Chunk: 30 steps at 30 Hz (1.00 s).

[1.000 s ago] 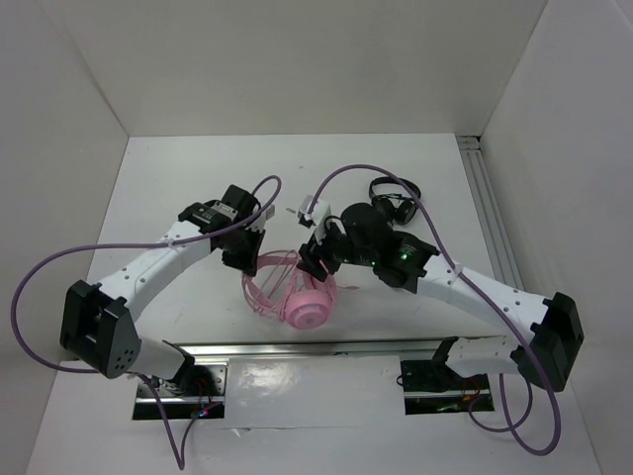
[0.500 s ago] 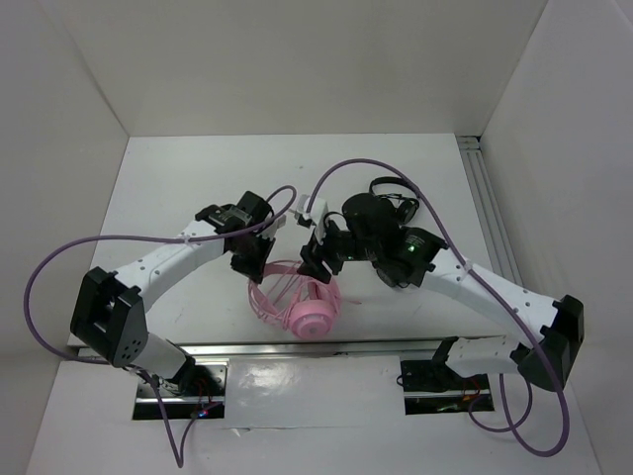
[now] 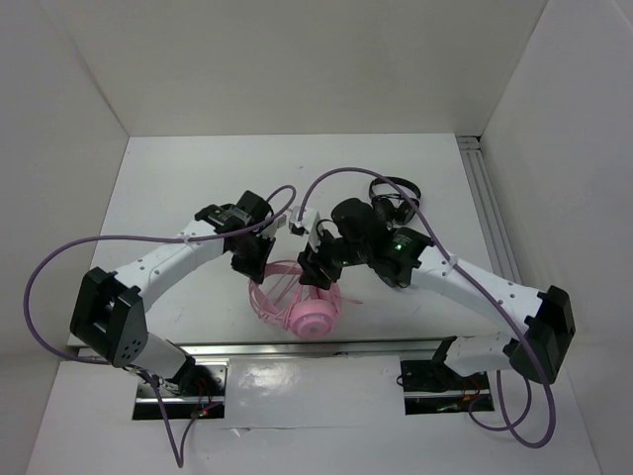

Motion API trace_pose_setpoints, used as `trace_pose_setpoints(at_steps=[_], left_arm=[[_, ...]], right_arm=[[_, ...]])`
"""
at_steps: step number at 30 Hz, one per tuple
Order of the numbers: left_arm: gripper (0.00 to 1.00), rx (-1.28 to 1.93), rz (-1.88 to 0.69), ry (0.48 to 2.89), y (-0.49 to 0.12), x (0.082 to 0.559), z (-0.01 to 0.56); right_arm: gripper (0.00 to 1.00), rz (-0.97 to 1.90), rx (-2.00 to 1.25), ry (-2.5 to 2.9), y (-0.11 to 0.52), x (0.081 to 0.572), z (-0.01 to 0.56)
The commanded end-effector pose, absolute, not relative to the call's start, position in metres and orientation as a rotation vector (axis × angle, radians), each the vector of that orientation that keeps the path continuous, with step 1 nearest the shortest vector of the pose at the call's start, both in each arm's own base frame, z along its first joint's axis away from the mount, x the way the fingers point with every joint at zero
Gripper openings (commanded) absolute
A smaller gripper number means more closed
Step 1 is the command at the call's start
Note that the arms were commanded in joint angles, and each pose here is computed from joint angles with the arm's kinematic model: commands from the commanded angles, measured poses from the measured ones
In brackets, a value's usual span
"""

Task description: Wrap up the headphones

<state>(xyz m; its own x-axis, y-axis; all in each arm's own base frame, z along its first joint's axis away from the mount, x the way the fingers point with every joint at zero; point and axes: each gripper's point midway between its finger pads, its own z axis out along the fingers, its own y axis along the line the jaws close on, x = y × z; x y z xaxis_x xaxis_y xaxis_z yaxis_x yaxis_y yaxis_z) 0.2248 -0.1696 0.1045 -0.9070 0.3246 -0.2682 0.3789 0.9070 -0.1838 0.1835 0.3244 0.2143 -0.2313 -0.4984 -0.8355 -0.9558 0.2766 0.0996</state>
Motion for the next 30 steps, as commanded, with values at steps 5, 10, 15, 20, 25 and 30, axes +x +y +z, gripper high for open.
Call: trace_pose_setpoints(at_steps=[5,10,15,20,25,30], left_arm=[[0.0,0.475,-0.512,2.715,-0.181,0.243,0.145],[0.0,0.426,-0.524,2.687,-0.172,0.248,0.154],[0.0,0.415,-0.548,2.675,-0.17,0.249,0.158],[0.0,0.42,-0.572,2.652,-0.169,0.248,0.164],[0.0,0.414,-0.594,2.661,-0.169,0.246,0.162],[0.0,0.435,-0.569,2.685,-0.17,0.243,0.148]], right_arm=[[0.44,0.837,-1.362,1.901,0.325,0.178,0.195],[0.43,0.827,-1.37,1.931,0.323,0.177,0.191],[0.37,0.812,-1.363,1.934,0.324,0.181,0.189],[0.2,0.787,-1.358,1.95,0.323,0.185,0.184],[0.0,0.755,-1.328,1.926,0.324,0.192,0.191],[0.0,0.733,-1.226,1.836,0.324,0.2,0.227]])
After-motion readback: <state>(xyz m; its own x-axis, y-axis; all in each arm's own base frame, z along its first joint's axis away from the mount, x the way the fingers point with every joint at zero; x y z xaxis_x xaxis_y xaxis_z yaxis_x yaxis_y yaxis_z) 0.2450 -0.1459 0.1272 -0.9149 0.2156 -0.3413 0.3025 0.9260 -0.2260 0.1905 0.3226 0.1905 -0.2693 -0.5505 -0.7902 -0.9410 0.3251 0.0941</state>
